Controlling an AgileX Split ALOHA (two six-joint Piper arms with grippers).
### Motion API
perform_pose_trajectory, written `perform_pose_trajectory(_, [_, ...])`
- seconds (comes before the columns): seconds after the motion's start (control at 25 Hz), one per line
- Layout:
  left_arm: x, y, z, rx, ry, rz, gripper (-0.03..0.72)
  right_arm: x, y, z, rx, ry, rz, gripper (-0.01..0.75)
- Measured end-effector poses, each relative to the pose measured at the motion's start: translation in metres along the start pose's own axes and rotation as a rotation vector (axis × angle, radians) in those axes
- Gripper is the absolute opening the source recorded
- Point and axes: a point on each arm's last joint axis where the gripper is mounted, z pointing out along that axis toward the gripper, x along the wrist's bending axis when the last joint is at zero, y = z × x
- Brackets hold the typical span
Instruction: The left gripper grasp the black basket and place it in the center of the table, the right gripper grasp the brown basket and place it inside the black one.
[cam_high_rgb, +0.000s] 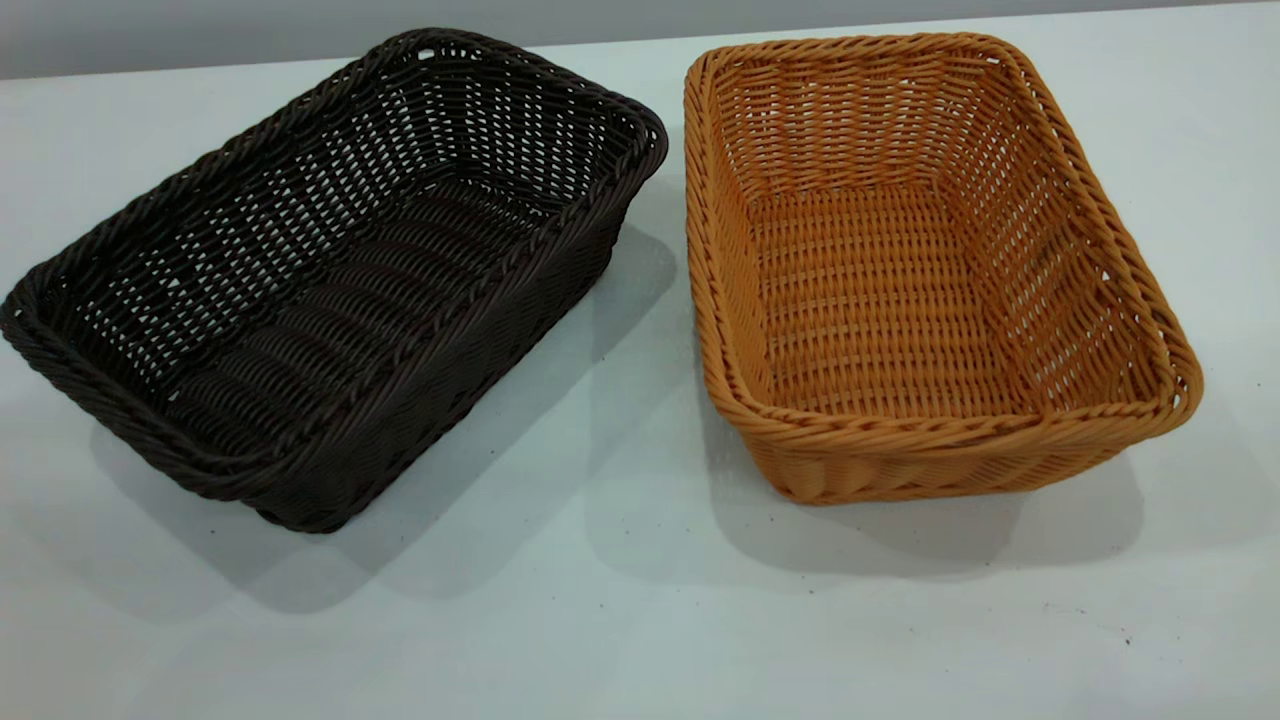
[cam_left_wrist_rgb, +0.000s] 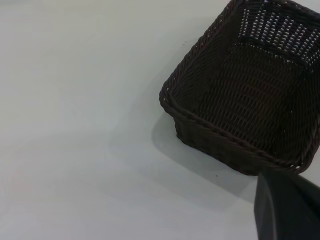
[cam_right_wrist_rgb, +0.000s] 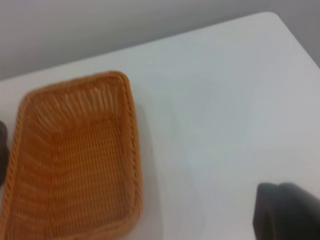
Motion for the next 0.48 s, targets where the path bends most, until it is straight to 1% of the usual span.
perform_pose_trajectory(0.08, [-0.001, 0.002, -0.002, -0.017, -0.005, -0.002, -0.001, 0.000, 0.000, 0.000, -0.002, 0.002, 0.001, 0.003])
perform_pose_trajectory(0.2, [-0.006, 0.013, -0.008, -0.083, -0.067, -0.027, -0.001, 0.001, 0.001, -0.001, -0.005, 0.014, 0.007, 0.008])
perform_pose_trajectory(0.28, [-0.009, 0.023, -0.009, -0.100, -0.098, -0.027, -0.001, 0.003, 0.004, 0.000, 0.007, 0.029, 0.015, 0.025])
perform_pose_trajectory(0.4, [-0.014, 0.039, -0.009, -0.083, -0.154, 0.025, -0.001, 0.009, 0.010, 0.005, 0.053, 0.093, 0.018, 0.073])
perform_pose_trajectory(0.48, [-0.019, 0.053, -0.008, -0.078, -0.204, 0.069, -0.001, 0.014, 0.015, 0.009, 0.080, 0.139, 0.000, 0.125])
